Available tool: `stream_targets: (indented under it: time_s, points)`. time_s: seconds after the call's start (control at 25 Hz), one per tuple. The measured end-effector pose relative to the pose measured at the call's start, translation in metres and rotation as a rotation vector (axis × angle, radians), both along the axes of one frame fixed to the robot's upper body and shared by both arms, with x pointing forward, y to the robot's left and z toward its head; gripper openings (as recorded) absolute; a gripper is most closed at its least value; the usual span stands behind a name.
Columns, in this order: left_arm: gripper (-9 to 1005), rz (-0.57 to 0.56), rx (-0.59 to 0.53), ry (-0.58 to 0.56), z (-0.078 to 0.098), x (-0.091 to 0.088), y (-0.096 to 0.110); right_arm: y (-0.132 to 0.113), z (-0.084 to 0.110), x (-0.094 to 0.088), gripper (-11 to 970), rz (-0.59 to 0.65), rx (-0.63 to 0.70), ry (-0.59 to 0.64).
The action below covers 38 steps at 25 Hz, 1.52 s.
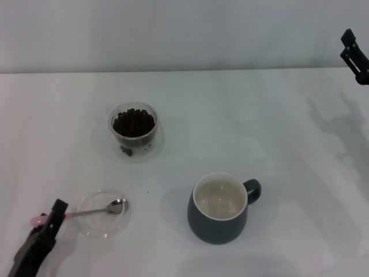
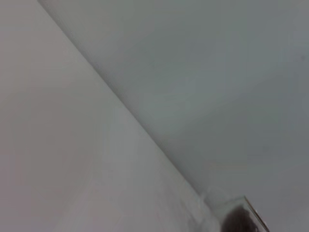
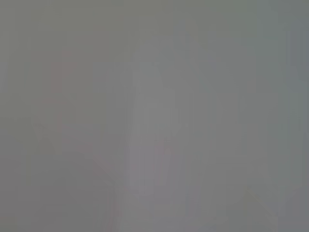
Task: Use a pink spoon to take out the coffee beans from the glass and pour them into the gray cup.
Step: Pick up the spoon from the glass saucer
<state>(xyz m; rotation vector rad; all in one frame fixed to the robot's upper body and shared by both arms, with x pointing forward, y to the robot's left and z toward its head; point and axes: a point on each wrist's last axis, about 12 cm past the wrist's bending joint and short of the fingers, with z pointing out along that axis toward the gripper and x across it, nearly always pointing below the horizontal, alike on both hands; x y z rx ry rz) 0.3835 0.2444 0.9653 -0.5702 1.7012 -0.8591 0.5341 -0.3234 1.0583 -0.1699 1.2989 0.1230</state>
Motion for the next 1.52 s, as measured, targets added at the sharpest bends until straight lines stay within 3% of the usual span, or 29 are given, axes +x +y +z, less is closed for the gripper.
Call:
stream_targets:
  time_s: [0.28, 0.48, 0.68, 1.12, 1.32, 1.52]
  points:
    - [714, -0.015, 0.004, 0.001, 0.0, -0.001, -0.002, -0.001, -0.001, 0.0, 860, -0.004, -0.002, 0.012]
    - [626, -0.015, 0.001, -0.015, 0.001, -0.005, -0.004, -0.002, -0.002, 0.0, 860, -0.007, -0.005, 0.013]
    - [376, -0.015, -0.001, -0.02, 0.002, -0.008, -0.004, -0.005, -0.003, -0.003, 860, -0.013, -0.008, 0.018]
    - [284, -0.041, 0.016, -0.055, 0.005, -0.007, -0.002, -0.008, -0.007, -0.01, 860, -0.026, -0.002, 0.029]
    - [130, -0.046, 0.028, -0.122, 0.012, -0.007, 0.004, -0.007, -0.008, -0.011, 860, -0.024, 0.003, 0.031]
    - [130, -0.066, 0.021, -0.201, 0.02, -0.007, 0.015, -0.006, -0.008, -0.012, 860, -0.022, 0.01, 0.029]
